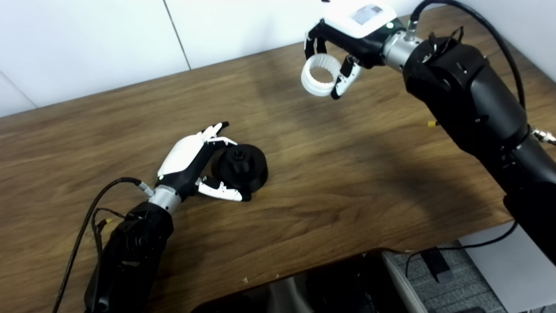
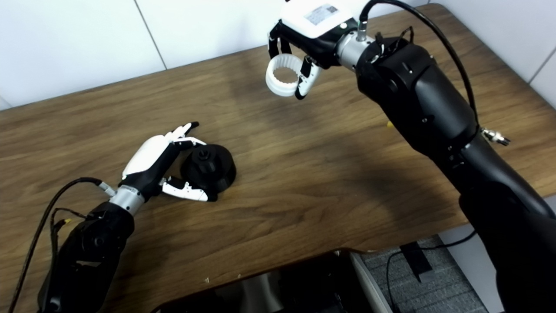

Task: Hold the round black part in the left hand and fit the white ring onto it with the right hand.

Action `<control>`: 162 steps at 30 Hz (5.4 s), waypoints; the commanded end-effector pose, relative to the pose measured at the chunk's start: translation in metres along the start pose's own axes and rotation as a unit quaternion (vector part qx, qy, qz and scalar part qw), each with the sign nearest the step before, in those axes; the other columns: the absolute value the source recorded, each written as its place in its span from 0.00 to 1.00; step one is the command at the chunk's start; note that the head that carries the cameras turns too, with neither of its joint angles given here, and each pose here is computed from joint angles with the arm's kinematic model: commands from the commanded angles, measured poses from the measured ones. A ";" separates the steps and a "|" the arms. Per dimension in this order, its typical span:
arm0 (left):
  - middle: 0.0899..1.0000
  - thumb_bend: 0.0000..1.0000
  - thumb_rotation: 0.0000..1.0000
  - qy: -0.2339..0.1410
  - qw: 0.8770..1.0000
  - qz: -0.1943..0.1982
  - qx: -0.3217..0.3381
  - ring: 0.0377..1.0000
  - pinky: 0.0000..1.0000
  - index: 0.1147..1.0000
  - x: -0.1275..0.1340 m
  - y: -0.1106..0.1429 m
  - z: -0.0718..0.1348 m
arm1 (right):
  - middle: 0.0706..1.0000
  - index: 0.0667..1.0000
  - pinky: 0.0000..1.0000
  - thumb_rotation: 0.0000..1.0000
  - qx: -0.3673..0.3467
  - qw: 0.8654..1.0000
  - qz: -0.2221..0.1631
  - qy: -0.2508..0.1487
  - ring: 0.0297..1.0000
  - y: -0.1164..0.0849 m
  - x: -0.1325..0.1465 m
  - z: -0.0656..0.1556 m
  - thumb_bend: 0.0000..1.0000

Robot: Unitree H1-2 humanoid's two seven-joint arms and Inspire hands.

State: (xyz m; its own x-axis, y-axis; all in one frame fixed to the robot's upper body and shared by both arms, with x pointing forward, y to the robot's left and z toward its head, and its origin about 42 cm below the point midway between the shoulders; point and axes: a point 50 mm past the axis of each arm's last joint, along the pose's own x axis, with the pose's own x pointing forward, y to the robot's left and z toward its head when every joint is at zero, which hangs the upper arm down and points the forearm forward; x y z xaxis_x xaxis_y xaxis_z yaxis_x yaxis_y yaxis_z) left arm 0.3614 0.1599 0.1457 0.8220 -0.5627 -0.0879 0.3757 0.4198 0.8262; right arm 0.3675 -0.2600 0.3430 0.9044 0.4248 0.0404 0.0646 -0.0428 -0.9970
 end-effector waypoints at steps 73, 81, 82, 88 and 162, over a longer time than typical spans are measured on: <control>1.00 1.00 0.36 -0.009 1.000 0.014 0.009 1.00 1.00 0.58 0.025 -0.004 0.025 | 0.46 0.46 0.98 0.16 0.056 0.989 -0.015 -0.136 0.65 0.018 0.028 0.097 0.52; 1.00 1.00 0.36 -0.010 1.000 0.015 0.009 1.00 1.00 0.59 0.023 -0.005 0.027 | 0.47 0.46 1.00 0.16 0.065 0.989 -0.005 -0.131 0.65 0.025 0.036 0.103 0.52; 1.00 1.00 0.36 -0.010 1.000 0.015 0.009 1.00 1.00 0.59 0.023 -0.005 0.027 | 0.47 0.46 1.00 0.16 0.065 0.989 -0.004 -0.131 0.66 0.026 0.037 0.104 0.52; 1.00 1.00 0.37 -0.012 1.000 0.017 0.007 1.00 1.00 0.58 0.023 -0.004 0.027 | 0.46 0.46 1.00 0.16 0.063 0.989 -0.001 -0.134 0.65 0.031 0.045 0.110 0.52; 1.00 1.00 0.39 -0.006 1.000 0.020 0.017 1.00 1.00 0.59 0.022 0.003 0.028 | 0.76 0.78 0.89 0.50 0.007 0.986 0.078 -0.144 0.75 0.054 0.059 0.116 0.99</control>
State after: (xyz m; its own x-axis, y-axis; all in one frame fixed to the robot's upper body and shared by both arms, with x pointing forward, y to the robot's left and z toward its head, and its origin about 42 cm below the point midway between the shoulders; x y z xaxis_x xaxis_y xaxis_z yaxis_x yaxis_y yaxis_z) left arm 0.3631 0.1343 0.1483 0.8467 -0.5261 -0.0795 0.3426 0.4247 0.8380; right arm 0.3741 -0.1363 0.2629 0.7483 0.6343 -0.1940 -0.1438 -0.1304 -0.9810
